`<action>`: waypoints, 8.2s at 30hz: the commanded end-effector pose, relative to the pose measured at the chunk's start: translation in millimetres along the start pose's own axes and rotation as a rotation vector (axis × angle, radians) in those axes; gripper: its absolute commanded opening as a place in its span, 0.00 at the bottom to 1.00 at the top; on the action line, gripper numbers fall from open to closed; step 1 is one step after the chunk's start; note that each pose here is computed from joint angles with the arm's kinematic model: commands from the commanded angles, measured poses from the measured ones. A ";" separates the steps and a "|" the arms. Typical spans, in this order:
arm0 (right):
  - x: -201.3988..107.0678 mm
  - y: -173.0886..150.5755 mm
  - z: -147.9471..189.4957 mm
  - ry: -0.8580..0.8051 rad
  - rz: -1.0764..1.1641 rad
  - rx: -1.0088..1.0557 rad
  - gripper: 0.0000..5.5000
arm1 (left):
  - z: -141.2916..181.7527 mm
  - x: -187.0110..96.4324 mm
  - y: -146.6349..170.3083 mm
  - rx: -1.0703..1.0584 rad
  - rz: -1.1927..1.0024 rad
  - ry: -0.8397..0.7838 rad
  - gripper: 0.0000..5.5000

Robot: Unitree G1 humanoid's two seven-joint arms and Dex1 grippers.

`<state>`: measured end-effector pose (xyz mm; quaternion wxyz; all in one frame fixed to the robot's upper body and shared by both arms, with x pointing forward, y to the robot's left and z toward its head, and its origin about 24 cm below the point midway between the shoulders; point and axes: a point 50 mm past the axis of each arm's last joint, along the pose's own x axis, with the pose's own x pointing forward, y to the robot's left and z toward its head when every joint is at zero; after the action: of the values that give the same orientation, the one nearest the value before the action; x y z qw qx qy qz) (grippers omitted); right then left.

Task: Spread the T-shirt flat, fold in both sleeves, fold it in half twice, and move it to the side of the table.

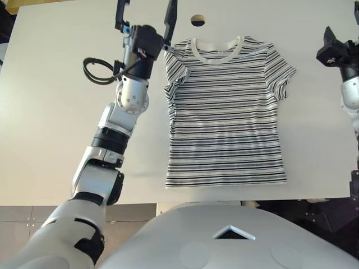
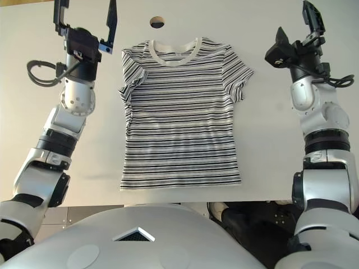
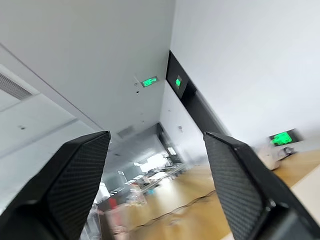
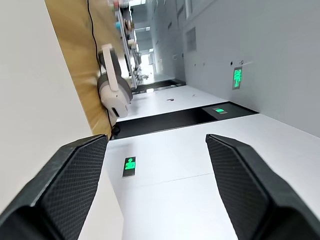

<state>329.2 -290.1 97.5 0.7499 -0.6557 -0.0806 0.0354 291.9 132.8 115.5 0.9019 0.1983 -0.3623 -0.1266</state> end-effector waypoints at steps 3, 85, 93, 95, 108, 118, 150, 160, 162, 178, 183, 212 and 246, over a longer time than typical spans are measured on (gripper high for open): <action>9.5 16.4 -17.1 0.096 0.278 -0.205 0.66 | 0.6 -16.5 31.4 -0.014 0.129 0.084 0.63; 5.7 72.7 80.5 -0.485 0.391 -0.217 0.08 | -26.0 -47.0 -2.0 -0.008 0.049 0.228 0.63; 1.1 62.1 77.0 -0.500 0.348 -0.187 0.36 | -27.2 -55.0 15.5 0.150 -0.081 0.220 0.63; -7.8 54.5 71.0 -0.501 0.313 -0.158 0.42 | -25.0 -68.4 26.4 0.275 -0.225 0.218 0.63; -146.0 38.4 35.9 -0.371 0.692 -0.101 0.48 | -17.0 -195.9 62.4 0.439 -1.067 0.564 0.63; -180.8 32.3 66.8 -0.546 1.076 -0.207 0.48 | 38.7 -194.8 7.2 0.133 -1.459 0.297 0.63; -191.7 29.4 95.7 -0.761 1.320 -0.185 0.02 | 49.6 -200.4 -11.7 -0.013 -1.571 0.218 0.08; -192.0 22.8 95.6 -0.669 1.187 0.063 0.02 | 61.0 -202.9 2.4 -0.161 -1.449 0.287 0.02; -200.1 22.5 100.9 -0.674 1.176 0.156 0.02 | 71.9 -208.3 3.3 -0.231 -1.435 0.298 0.02; -97.7 6.1 98.2 -0.481 0.430 0.394 0.02 | 5.3 -121.3 11.7 0.114 -0.839 0.325 0.02; -32.2 28.7 85.6 -0.256 0.180 0.456 0.02 | -46.0 -79.1 -7.4 0.215 -0.689 0.390 0.02; 61.6 66.3 119.5 -0.039 0.212 0.429 0.45 | -112.3 -13.3 -3.5 0.477 -0.512 0.716 0.38; -132.2 89.0 196.4 -1.188 0.910 -0.241 0.51 | -59.6 -59.7 55.5 0.466 0.086 0.430 0.59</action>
<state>183.0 -124.3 44.5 0.4566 -0.5833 -0.2027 0.6405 297.7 214.9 63.1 0.8923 0.4050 -0.1958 0.0390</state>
